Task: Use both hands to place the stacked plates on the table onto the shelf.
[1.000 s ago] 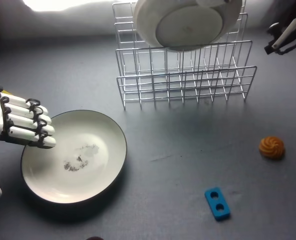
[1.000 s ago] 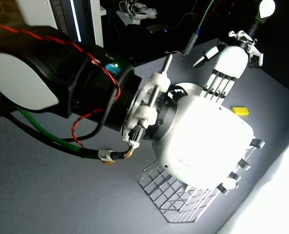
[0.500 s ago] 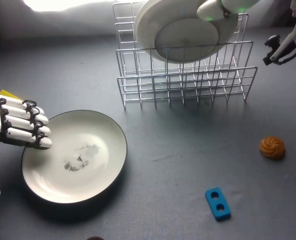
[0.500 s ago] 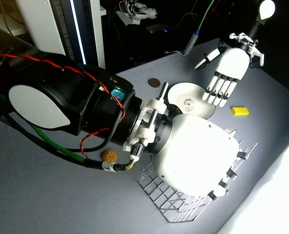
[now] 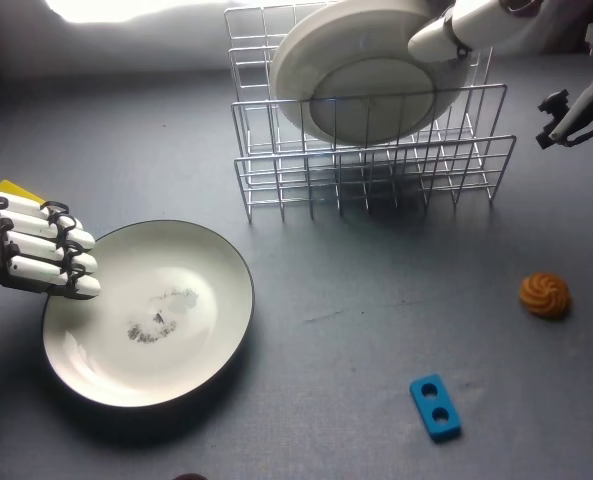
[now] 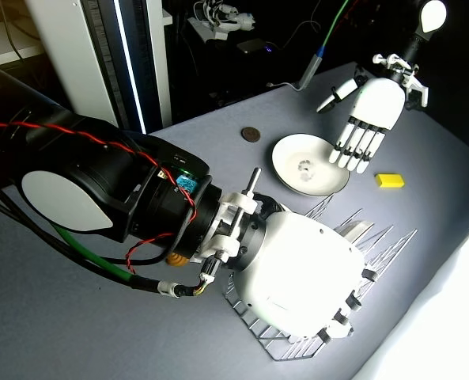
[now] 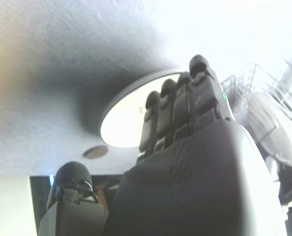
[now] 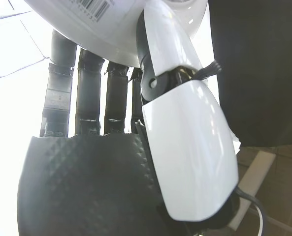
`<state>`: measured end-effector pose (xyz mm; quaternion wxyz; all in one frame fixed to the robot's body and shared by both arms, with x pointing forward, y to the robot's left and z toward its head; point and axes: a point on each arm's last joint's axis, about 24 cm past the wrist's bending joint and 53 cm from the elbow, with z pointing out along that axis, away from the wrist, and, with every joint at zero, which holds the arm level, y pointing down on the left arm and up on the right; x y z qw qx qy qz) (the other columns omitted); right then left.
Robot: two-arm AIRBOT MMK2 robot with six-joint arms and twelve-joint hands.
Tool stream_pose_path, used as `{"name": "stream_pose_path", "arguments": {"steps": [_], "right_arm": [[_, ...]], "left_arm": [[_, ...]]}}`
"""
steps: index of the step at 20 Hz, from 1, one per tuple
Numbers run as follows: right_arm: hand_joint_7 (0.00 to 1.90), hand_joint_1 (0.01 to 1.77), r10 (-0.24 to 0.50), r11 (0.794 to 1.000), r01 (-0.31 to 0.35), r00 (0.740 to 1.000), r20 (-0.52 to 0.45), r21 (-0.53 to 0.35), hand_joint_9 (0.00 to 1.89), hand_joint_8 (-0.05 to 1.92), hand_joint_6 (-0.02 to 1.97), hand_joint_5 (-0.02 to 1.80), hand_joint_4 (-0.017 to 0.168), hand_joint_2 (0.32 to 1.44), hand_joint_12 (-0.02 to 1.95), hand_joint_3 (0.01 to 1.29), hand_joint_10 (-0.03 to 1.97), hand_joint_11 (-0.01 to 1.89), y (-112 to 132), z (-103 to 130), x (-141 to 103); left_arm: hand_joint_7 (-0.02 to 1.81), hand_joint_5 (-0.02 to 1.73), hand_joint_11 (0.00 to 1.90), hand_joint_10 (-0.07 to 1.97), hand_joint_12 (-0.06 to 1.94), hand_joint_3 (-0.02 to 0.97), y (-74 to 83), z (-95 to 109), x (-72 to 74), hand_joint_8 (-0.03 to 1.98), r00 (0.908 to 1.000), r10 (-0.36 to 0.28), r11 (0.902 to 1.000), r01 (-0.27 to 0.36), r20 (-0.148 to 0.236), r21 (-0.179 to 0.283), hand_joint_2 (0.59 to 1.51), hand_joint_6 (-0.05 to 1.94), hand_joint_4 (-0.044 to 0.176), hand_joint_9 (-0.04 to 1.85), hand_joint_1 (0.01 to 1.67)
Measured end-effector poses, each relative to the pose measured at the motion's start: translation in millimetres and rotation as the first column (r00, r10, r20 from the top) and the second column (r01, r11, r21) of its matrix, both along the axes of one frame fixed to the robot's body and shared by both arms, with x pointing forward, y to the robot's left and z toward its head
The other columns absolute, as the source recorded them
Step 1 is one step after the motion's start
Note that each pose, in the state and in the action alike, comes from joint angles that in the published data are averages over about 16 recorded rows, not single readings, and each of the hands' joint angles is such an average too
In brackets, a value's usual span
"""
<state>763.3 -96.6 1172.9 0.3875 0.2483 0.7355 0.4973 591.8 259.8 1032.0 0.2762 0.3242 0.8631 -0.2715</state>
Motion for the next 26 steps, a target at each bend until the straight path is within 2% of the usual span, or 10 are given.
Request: {"name": "stream_pose_path", "arguments": {"steps": [2, 10, 14, 17, 19, 21, 26], "right_arm": [[0.83, 1.29, 0.001, 1.000, -0.001, 1.000, 0.003, -0.001, 0.71, 1.07, 1.09, 0.74, -0.006, 1.13, 1.51, 0.02, 1.11, 0.40, 0, 0, 0], [0.79, 1.14, 0.005, 1.000, -0.006, 1.000, 0.030, 0.006, 0.61, 0.54, 0.66, 0.70, -0.004, 1.17, 1.43, 0.02, 0.66, 0.22, 1, 11, 0], [0.70, 1.05, 0.037, 0.999, -0.035, 0.994, 0.101, -0.024, 0.52, 0.23, 0.39, 0.64, -0.004, 1.18, 1.32, 0.02, 0.50, 0.13, 7, 28, -5], [0.60, 0.99, 0.095, 0.993, -0.080, 0.976, 0.196, -0.083, 0.42, 0.09, 0.18, 0.55, -0.004, 1.17, 1.12, 0.02, 0.38, 0.07, 20, 46, -17], [0.51, 0.98, 0.149, 0.983, -0.112, 0.951, 0.273, -0.145, 0.35, 0.05, 0.11, 0.47, -0.004, 1.16, 0.96, 0.02, 0.31, 0.05, 33, 59, -30], [0.41, 0.97, 0.218, 0.963, -0.142, 0.909, 0.355, -0.228, 0.27, 0.03, 0.08, 0.38, -0.003, 1.14, 0.79, 0.01, 0.25, 0.03, 48, 69, -47], [0.18, 0.99, 0.413, 0.880, -0.187, 0.756, 0.508, -0.437, 0.12, 0.01, 0.03, 0.17, 0.000, 1.04, 0.35, 0.01, 0.10, 0.02, 95, 81, -107]], "left_arm": [[0.08, 0.10, 0.04, -0.01, 0.07, 0.014, 0.0, 0, 0.2, 0.02, 1.0000, 0.002, 1.0000, -0.002, -0.001, -0.002, 1.084, 0.02, 0.003, 0.04, 0.02], [0.08, 0.10, 0.04, 0.00, 0.08, 0.014, -1.4, 3, -0.7, 0.02, 1.0000, 0.002, 1.0000, -0.002, -0.006, -0.009, 1.087, 0.02, 0.003, 0.05, 0.02], [0.08, 0.10, 0.04, 0.00, 0.08, 0.014, -1.9, 3, -1.8, 0.02, 1.0000, -0.001, 1.0000, 0.001, -0.008, -0.009, 1.088, 0.02, 0.003, 0.06, 0.02], [0.08, 0.10, 0.04, 0.00, 0.08, 0.014, -2.0, 3, -2.7, 0.02, 1.0000, -0.003, 1.0000, 0.003, -0.009, -0.007, 1.089, 0.02, 0.003, 0.06, 0.02], [0.08, 0.10, 0.04, 0.00, 0.08, 0.014, -1.6, 2, -3.5, 0.02, 0.9999, -0.004, 1.0000, 0.004, -0.011, -0.005, 1.089, 0.02, 0.003, 0.05, 0.02], [0.08, 0.10, 0.04, -0.01, 0.08, 0.014, -0.9, 1, -4.3, 0.02, 0.9999, -0.003, 1.0000, 0.003, -0.013, -0.002, 1.089, 0.02, 0.003, 0.05, 0.02], [0.08, 0.10, 0.04, -0.02, 0.08, 0.013, 2.5, -4, -6.9, 0.02, 0.9997, 0.002, 0.9999, -0.002, -0.024, 0.010, 1.089, 0.02, 0.003, 0.04, 0.02]]}}
